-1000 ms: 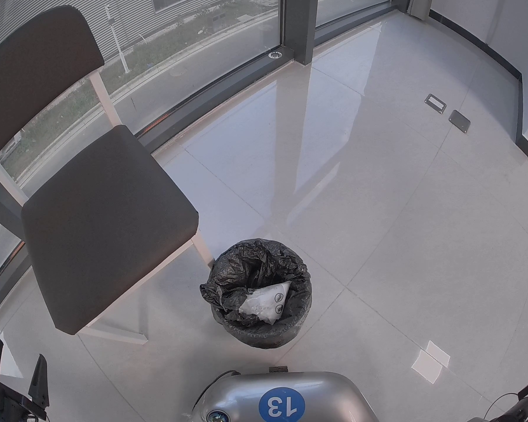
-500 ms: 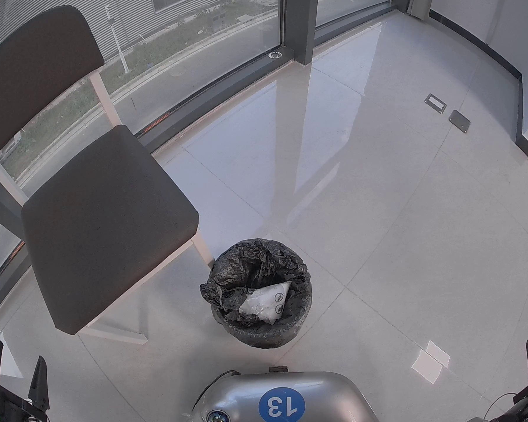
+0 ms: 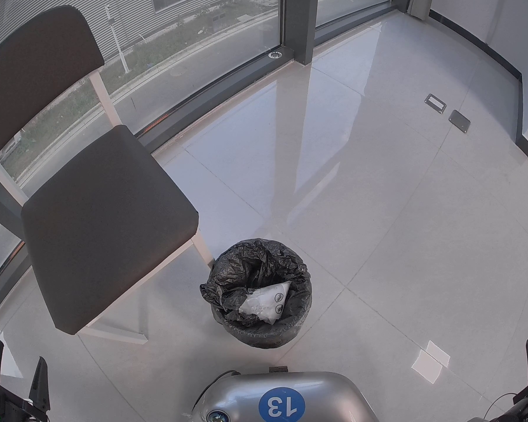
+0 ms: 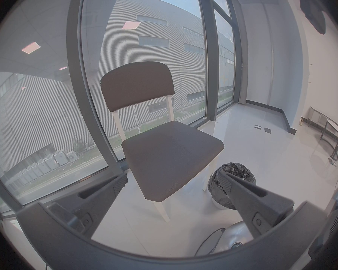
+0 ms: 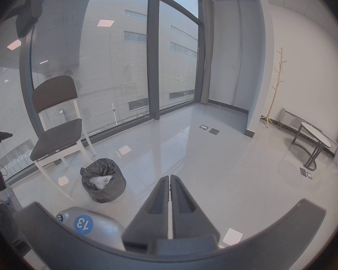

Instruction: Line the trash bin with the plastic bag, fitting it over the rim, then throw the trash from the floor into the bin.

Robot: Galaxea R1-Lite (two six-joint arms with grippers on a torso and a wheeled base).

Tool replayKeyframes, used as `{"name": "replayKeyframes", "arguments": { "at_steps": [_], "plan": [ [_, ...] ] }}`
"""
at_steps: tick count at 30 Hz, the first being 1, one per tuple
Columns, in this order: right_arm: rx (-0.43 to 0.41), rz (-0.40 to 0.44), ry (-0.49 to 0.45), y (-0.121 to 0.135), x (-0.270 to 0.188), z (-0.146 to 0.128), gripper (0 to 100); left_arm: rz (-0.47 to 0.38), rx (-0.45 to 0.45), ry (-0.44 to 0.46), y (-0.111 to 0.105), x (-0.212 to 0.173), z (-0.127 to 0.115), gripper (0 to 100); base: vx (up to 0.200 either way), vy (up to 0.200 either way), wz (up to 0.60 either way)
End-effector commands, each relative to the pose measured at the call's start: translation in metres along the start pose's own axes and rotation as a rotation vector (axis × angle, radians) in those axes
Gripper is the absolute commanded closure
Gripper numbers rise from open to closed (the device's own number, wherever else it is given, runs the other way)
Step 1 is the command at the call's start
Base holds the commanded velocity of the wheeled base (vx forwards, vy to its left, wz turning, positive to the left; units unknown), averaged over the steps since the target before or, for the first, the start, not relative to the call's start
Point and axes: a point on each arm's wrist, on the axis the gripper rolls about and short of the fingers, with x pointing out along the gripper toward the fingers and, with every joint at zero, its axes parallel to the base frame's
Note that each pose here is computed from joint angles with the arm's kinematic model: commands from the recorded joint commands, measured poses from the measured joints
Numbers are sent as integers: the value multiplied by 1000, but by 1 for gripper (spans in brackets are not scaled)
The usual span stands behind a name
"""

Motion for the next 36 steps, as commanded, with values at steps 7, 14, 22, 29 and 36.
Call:
{"name": "replayKeyframes", "arguments": {
  "at_steps": [7,14,22,29,36],
  "plan": [
    [0,0,1,0,0,-4,100,-73,12,69,0,0,-9,0,0,0,0],
    [-1,0,1,0,0,-4,100,-107,11,-18,1,-6,-11,0,0,0,0],
    [2,-2,1,0,0,-4,100,-80,-43,-12,1,-6,-11,0,0,0,0],
    [0,-2,1,0,0,-4,100,-80,-39,-12,1,-6,-11,0,0,0,0],
    [2,-2,1,0,0,-4,100,-80,-39,-12,1,-6,-11,0,0,0,0]
  ]
}}
